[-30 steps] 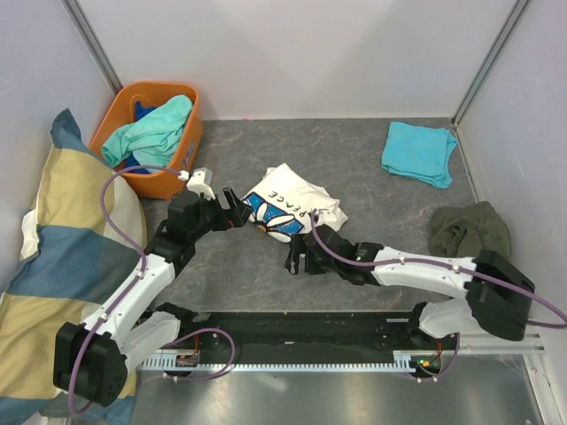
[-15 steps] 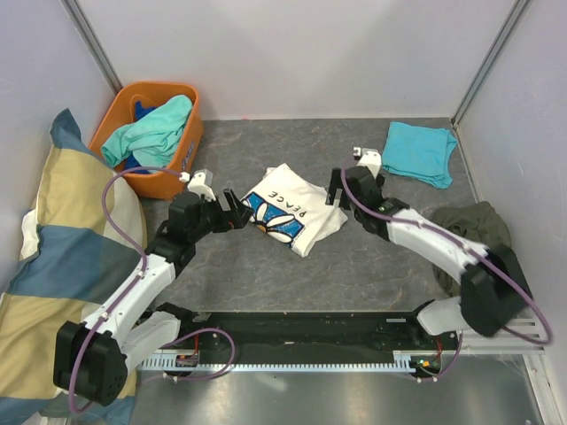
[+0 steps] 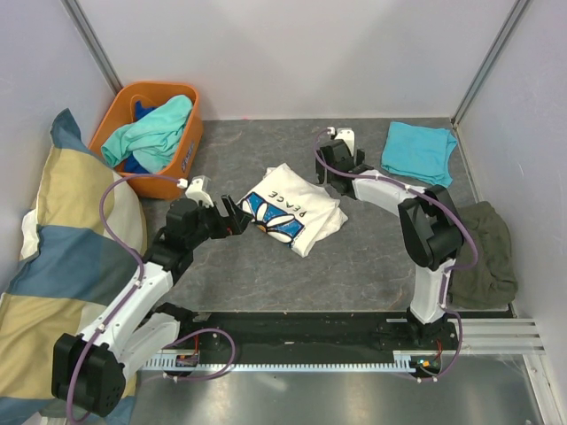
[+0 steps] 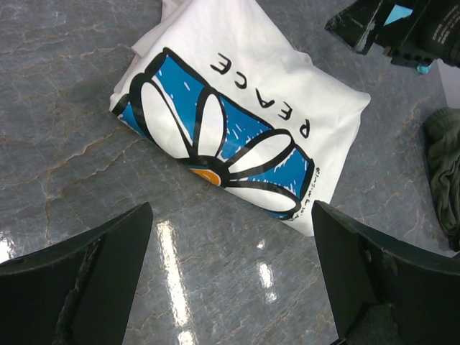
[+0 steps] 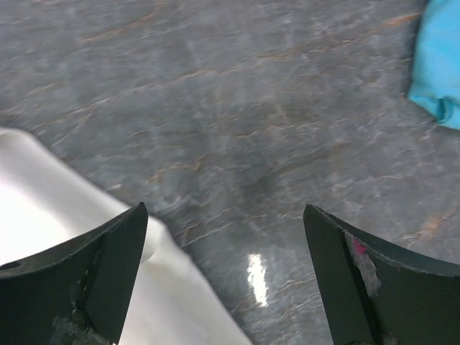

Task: Fold and stack the t-shirts
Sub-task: Fold the tshirt

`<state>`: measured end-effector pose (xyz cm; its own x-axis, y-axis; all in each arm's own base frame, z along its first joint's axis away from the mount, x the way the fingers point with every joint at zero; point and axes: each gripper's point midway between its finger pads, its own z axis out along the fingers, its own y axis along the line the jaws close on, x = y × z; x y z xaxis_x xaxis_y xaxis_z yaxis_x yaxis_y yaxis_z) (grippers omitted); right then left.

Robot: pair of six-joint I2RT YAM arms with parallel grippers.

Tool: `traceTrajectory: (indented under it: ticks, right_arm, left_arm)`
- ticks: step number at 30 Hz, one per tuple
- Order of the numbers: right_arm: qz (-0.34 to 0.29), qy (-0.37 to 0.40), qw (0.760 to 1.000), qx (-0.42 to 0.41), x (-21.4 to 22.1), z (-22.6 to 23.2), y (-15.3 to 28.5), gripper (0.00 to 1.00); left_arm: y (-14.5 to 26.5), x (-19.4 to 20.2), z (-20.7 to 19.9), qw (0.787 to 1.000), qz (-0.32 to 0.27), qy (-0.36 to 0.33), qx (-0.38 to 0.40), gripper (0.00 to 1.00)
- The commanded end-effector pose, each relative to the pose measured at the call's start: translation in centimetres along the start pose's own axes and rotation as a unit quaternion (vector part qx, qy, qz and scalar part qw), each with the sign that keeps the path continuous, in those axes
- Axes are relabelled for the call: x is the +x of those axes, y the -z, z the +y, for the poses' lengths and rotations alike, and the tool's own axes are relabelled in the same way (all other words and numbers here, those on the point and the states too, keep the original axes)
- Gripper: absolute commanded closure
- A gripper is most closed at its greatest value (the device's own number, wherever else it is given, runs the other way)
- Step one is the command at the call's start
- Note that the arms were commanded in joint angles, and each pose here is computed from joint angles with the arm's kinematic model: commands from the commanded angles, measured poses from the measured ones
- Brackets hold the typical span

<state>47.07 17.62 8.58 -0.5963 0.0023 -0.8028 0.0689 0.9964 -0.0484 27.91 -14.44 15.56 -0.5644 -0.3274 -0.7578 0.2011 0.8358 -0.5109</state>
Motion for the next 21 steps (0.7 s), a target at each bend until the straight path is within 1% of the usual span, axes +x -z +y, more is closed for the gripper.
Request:
traceTrajectory:
  ticks: [1,4,9,10,11,12,13,14,16,17,19,20,21]
  right_arm:
    - [0.000,0.021,0.997,0.073,-0.4,-2.8,-1.2,0.02]
    - [0.029,0.033,0.996,0.081,1.9,-3.4,-1.2,0.02]
    - [0.078,0.029,0.996,0.040,5.6,-2.8,-0.4,0.02]
    - [0.092,0.029,0.995,0.035,7.0,-2.9,0.0,0.02]
    - [0.094,0.026,0.995,0.027,7.2,-2.9,0.5,0.02]
    - [0.111,0.030,0.993,0.016,8.7,-2.8,0.9,0.02]
    - [0.116,0.031,0.993,0.012,9.2,-2.8,1.3,0.02]
    - [0.118,0.032,0.992,0.004,9.3,-2.8,1.9,0.02]
    - [0.138,0.042,0.990,-0.002,11.2,-3.0,3.1,0.02]
    - [0.134,0.040,0.990,-0.010,11.0,-2.9,4.0,0.02]
    - [0.150,0.052,0.987,-0.016,12.9,-3.0,5.7,0.02]
    - [0.143,0.043,0.988,-0.024,12.5,-2.8,6.8,0.02]
    - [0.154,0.053,0.986,-0.031,13.9,-2.6,7.9,0.02]
  left_arm:
    - [0.1,0.3,-0.5,1.000,0.003,0.014,0.013,0.00]
    - [0.1,0.2,-0.4,1.000,0.001,0.015,0.012,0.00]
    - [-0.4,0.3,-0.5,1.000,0.006,0.014,0.013,0.00]
    - [-0.5,0.4,-0.4,1.000,0.008,0.014,0.014,0.00]
    - [-0.5,0.3,-0.5,1.000,0.007,0.014,0.014,0.00]
    - [-0.6,0.3,-0.5,1.000,0.006,0.014,0.014,0.00]
    - [-0.6,0.3,-0.5,1.000,0.006,0.014,0.014,0.00]
    - [-0.7,0.3,-0.5,1.000,0.007,0.014,0.015,0.00]
    - [-0.7,0.4,-0.4,1.000,0.008,0.013,0.015,0.00]
    - [-0.7,0.4,-0.4,1.000,0.010,0.012,0.014,0.00]
    - [-0.7,0.4,-0.4,1.000,0.009,0.010,0.014,0.00]
    - [-0.7,0.4,-0.4,1.000,0.008,0.010,0.013,0.00]
    - [-0.7,0.4,-0.3,1.000,0.008,0.010,0.012,0.00]
